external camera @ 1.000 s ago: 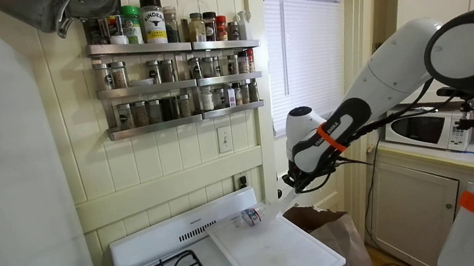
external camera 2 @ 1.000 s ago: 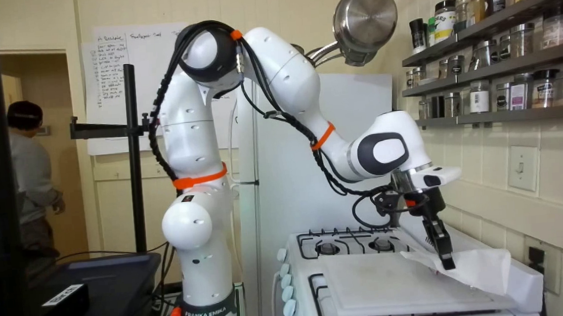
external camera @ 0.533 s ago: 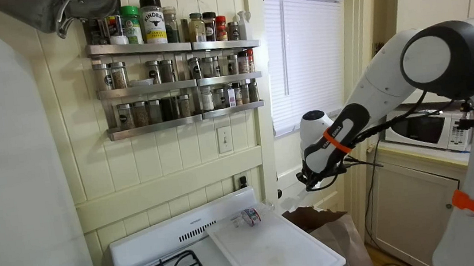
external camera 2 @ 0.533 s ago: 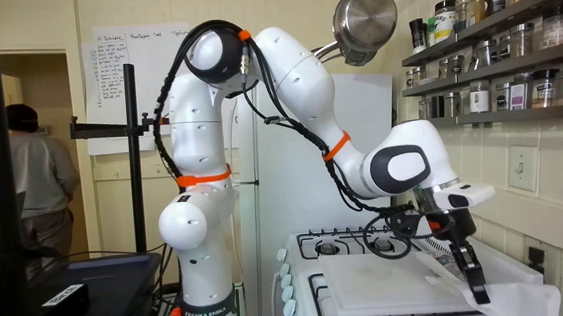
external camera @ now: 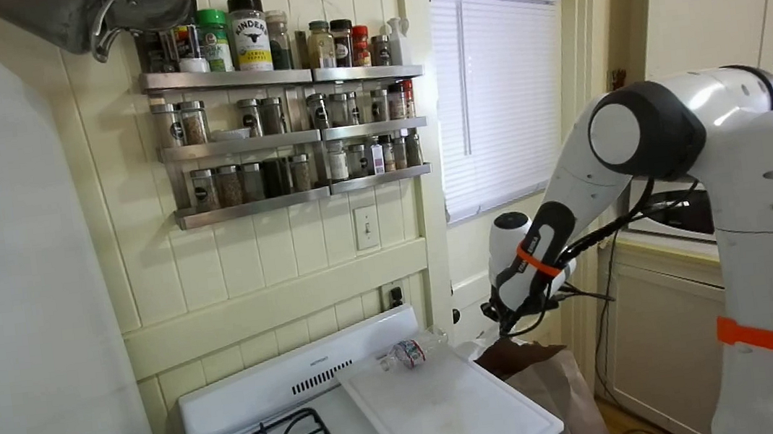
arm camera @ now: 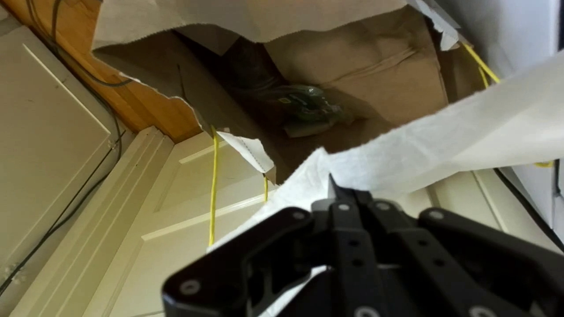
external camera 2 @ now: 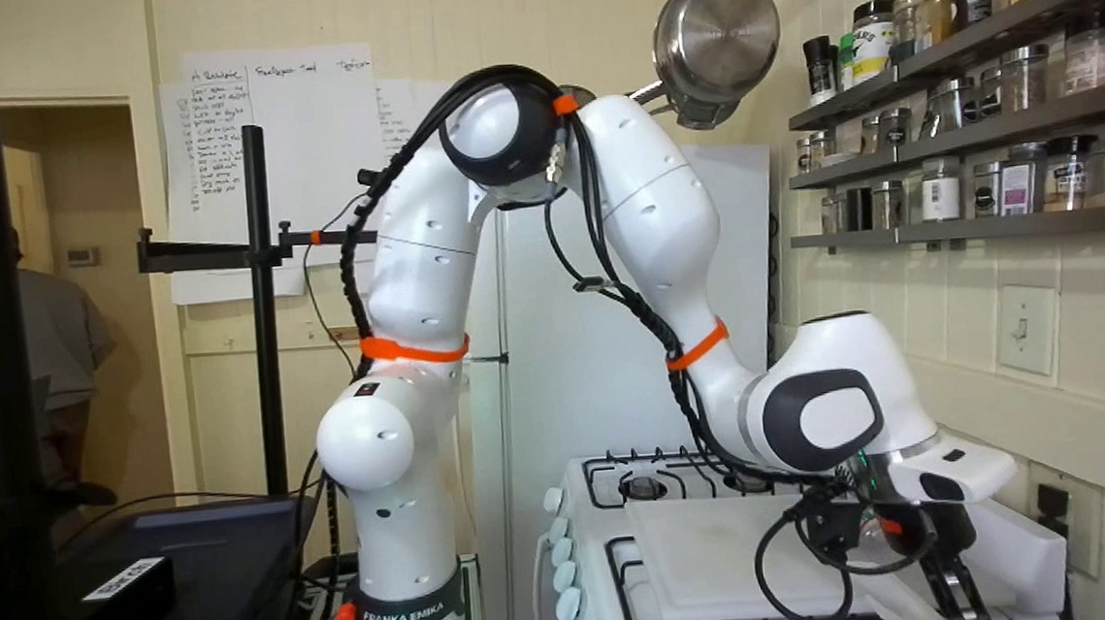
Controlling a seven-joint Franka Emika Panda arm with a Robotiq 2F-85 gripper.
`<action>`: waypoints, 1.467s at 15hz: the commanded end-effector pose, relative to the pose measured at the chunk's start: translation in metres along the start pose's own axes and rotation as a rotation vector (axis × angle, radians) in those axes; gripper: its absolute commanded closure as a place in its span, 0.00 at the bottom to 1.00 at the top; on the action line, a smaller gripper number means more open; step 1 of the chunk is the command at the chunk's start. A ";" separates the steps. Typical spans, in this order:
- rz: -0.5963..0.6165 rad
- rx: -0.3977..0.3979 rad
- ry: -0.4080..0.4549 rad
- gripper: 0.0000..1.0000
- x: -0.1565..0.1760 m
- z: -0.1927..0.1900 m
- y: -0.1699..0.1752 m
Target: Wipe the chopping board with the tissue and place the tissue inside the paper bag
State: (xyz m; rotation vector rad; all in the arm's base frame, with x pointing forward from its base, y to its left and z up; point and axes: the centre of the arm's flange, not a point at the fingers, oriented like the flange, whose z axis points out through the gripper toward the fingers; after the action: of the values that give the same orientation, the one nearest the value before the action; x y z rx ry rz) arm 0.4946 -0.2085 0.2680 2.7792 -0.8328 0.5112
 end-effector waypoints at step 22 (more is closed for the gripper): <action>-0.104 -0.076 -0.075 1.00 0.007 0.151 -0.003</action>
State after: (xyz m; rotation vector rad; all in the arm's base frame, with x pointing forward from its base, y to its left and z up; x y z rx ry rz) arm 0.5385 -0.2473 0.1352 2.7816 -0.7000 0.3898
